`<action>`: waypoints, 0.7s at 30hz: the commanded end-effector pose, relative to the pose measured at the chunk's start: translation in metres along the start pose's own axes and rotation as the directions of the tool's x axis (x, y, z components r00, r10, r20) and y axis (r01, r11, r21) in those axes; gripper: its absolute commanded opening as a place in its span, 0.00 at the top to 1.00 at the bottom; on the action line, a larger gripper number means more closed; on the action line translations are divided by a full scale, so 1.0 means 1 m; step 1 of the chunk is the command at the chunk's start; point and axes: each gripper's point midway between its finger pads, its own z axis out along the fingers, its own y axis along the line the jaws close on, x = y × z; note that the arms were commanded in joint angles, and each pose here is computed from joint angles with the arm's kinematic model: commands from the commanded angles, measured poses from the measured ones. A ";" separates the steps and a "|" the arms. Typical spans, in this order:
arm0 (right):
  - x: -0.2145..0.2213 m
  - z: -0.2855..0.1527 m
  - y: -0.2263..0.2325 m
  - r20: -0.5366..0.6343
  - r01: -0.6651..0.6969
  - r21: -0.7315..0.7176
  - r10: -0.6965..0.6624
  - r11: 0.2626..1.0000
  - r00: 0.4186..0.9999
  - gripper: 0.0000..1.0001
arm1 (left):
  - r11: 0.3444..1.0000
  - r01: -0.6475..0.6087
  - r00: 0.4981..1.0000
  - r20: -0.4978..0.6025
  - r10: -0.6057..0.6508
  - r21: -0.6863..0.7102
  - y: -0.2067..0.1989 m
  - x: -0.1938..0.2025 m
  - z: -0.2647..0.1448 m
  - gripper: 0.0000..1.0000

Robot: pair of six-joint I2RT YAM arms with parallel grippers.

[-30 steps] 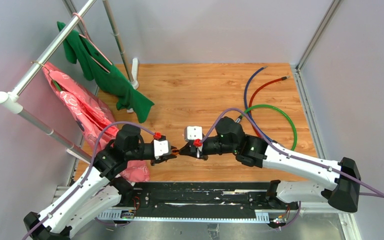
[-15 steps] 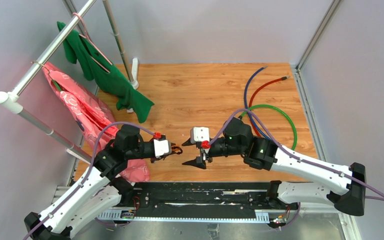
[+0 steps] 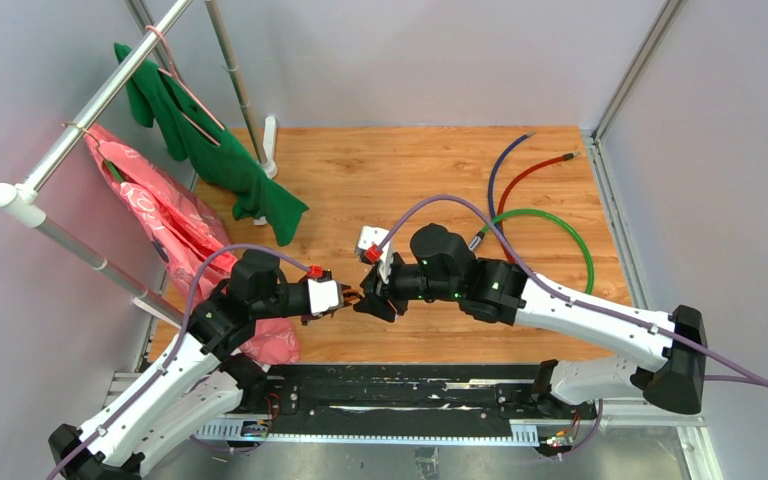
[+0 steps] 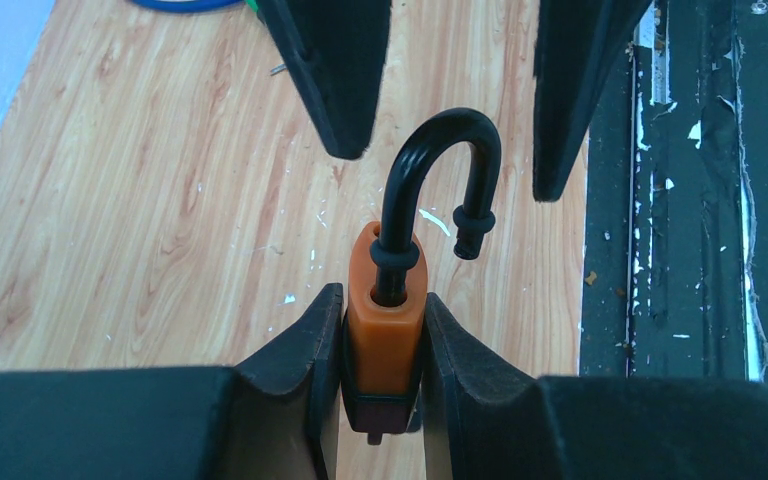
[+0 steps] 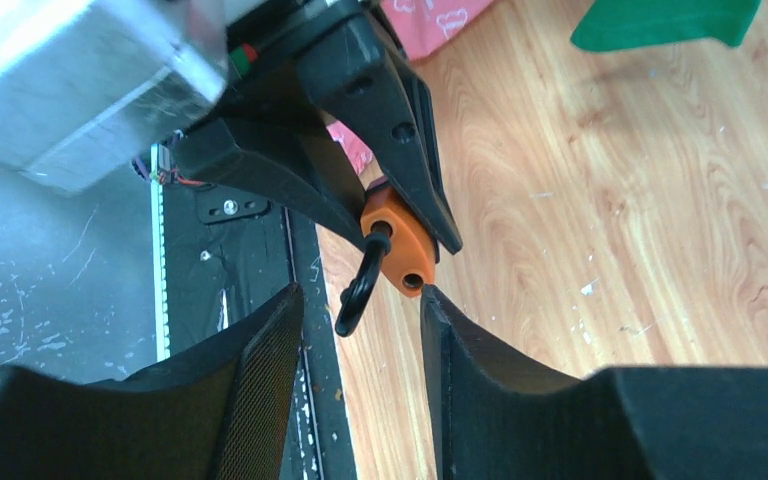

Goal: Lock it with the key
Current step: Lock the lock.

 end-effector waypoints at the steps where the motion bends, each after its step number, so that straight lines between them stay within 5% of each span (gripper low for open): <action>1: 0.001 0.003 0.001 -0.036 -0.043 0.012 0.044 0.999 0.998 0.51 | 0.998 -0.049 0.998 0.048 0.051 -0.028 0.008 -0.012 0.000 1.00; 10: 0.003 0.014 -0.002 -0.053 -0.051 0.002 0.051 0.999 0.997 0.65 | 0.999 -0.049 0.998 0.043 0.050 -0.017 0.006 -0.009 0.000 1.00; 17: 0.003 0.015 -0.004 -0.055 -0.053 -0.001 0.053 0.999 0.997 1.00 | 0.999 -0.050 0.997 0.052 0.051 -0.010 0.004 -0.011 0.001 1.00; 21: 0.000 0.011 -0.005 -0.040 -0.016 -0.007 0.016 1.000 0.999 1.00 | 0.999 -0.041 0.997 0.066 0.041 -0.004 0.002 -0.015 0.000 1.00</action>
